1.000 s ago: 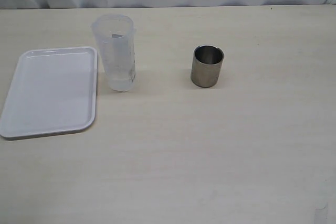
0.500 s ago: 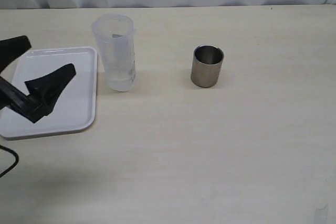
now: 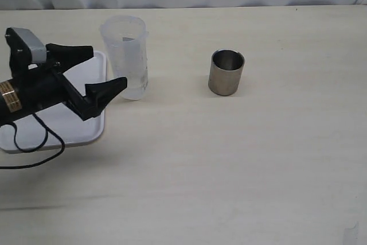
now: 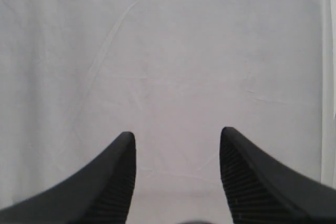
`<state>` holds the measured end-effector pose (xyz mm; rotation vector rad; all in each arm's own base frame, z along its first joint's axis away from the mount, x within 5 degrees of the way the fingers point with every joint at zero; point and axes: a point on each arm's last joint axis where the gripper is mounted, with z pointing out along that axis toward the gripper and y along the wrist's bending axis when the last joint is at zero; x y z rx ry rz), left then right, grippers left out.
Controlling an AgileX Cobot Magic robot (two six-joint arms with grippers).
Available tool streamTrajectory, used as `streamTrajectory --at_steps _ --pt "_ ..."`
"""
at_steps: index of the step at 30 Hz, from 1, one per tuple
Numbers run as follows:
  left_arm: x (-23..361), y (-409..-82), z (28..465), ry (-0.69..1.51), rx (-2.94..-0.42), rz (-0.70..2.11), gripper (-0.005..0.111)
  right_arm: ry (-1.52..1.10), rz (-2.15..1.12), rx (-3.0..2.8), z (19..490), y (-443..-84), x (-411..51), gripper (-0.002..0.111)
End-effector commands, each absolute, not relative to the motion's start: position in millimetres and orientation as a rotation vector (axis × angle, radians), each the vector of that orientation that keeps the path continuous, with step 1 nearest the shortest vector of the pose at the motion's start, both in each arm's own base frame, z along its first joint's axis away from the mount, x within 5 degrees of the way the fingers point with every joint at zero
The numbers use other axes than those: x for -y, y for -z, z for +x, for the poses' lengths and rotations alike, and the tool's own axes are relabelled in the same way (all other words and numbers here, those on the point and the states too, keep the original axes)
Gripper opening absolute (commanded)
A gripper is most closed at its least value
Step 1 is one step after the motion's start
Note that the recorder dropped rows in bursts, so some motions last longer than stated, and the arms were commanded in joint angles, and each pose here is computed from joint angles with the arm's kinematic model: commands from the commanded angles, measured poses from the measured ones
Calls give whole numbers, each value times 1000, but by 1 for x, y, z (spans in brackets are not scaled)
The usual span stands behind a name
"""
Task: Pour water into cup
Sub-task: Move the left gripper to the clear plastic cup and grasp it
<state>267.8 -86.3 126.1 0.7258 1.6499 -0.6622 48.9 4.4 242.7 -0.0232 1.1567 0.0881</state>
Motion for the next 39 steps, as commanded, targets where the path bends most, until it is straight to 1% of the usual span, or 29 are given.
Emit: streamTrajectory --at_steps 1,22,31,35,39 --pt "91 -114 289 624 -1689 654 105 -92 -16 -1146 48 -243 -4 48" --pt "102 -81 335 715 -1664 683 105 -92 -16 -1146 48 -243 -4 48" --pt "116 -76 349 776 -1637 739 105 -92 -16 -1148 48 -243 -4 48" --pt "123 -78 354 759 -1632 763 105 -92 -16 -1150 48 -242 -4 48" --pt "125 -78 358 728 -1654 729 105 -92 -15 -1152 48 -242 -4 48"
